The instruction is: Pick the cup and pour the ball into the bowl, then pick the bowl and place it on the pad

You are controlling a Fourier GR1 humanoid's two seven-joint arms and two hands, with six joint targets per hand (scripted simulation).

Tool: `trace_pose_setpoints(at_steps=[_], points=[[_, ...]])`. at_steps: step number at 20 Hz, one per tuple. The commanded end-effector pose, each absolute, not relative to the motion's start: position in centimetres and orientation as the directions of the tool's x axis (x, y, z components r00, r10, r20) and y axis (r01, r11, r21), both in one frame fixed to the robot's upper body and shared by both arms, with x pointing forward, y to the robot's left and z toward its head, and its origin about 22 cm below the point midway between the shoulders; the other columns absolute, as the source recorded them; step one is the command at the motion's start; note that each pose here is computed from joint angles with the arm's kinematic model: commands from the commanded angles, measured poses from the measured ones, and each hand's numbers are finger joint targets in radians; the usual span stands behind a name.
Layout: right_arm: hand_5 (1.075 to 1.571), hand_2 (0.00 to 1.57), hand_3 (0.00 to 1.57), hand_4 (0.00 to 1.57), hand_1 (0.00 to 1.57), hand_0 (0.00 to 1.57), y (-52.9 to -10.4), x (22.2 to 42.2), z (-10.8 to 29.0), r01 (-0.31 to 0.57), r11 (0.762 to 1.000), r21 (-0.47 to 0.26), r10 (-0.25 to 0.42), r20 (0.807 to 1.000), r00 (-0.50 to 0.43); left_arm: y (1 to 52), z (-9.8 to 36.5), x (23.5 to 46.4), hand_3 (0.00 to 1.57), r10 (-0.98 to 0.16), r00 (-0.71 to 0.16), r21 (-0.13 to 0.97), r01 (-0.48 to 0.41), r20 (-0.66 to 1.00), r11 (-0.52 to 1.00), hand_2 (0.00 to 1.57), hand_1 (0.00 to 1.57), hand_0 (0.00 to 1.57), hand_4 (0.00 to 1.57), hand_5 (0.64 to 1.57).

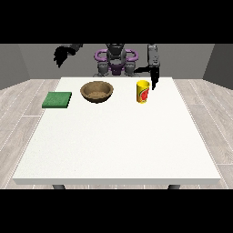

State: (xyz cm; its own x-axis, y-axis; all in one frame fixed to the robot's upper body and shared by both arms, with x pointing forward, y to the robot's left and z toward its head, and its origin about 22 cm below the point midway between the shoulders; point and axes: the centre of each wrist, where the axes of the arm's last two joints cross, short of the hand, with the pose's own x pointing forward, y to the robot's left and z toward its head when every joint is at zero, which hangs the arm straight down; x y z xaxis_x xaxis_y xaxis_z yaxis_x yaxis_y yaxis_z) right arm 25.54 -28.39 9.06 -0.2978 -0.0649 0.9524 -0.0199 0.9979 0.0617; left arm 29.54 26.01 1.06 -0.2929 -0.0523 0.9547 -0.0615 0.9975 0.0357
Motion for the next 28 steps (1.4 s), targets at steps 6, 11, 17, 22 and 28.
trace_pose_setpoints(at_steps=[6, 11, 17, 22, 28], points=[[1.562, 0.00, 0.00, 0.67, 0.00, 0.00, -30.2, 27.1, 7.9, -0.019, 0.998, 0.054, -0.057, 0.968, -0.244, 25.7, -2.7, 32.8, 0.00, -0.056, -0.232, 0.044, -0.056, 0.971, 0.997, 0.00, 0.00, 0.00, 0.16, 1.432], [1.564, 0.00, 0.00, 0.68, 0.00, 0.00, -31.9, 26.5, 5.4, -0.010, 0.998, 0.060, -0.060, 0.960, -0.273, 25.8, -6.0, 31.9, 0.00, -0.062, -0.247, 0.046, -0.069, 0.967, 0.997, 0.00, 0.00, 0.00, 0.18, 1.423], [1.569, 0.00, 0.00, 0.68, 0.00, 0.00, -33.2, 26.1, 6.1, -0.032, 0.998, 0.049, -0.056, 0.965, -0.256, 28.3, -6.2, 33.3, 0.00, -0.073, -0.187, 0.046, -0.146, 0.980, 0.988, 0.64, 0.70, 0.70, 1.01, 1.553], [1.568, 0.00, 0.07, 0.64, 0.00, 0.00, -33.8, 26.7, 10.2, -0.098, 0.994, 0.049, -0.080, 0.935, -0.346, 26.4, -8.3, 32.4, 1.57, -0.268, -0.226, 0.213, -0.241, 0.937, 0.947, 1.57, 1.26, 1.26, 1.33, 1.483], [1.566, 0.00, 0.18, 0.63, 0.00, 0.00, -36.8, 26.9, 10.2, -0.043, 0.997, 0.071, -0.079, 0.971, -0.224, 25.1, -7.8, 33.2, 1.57, -0.372, -0.173, 0.331, -0.228, 0.912, 0.916, 1.57, 1.28, 1.28, 1.41, 1.413]])
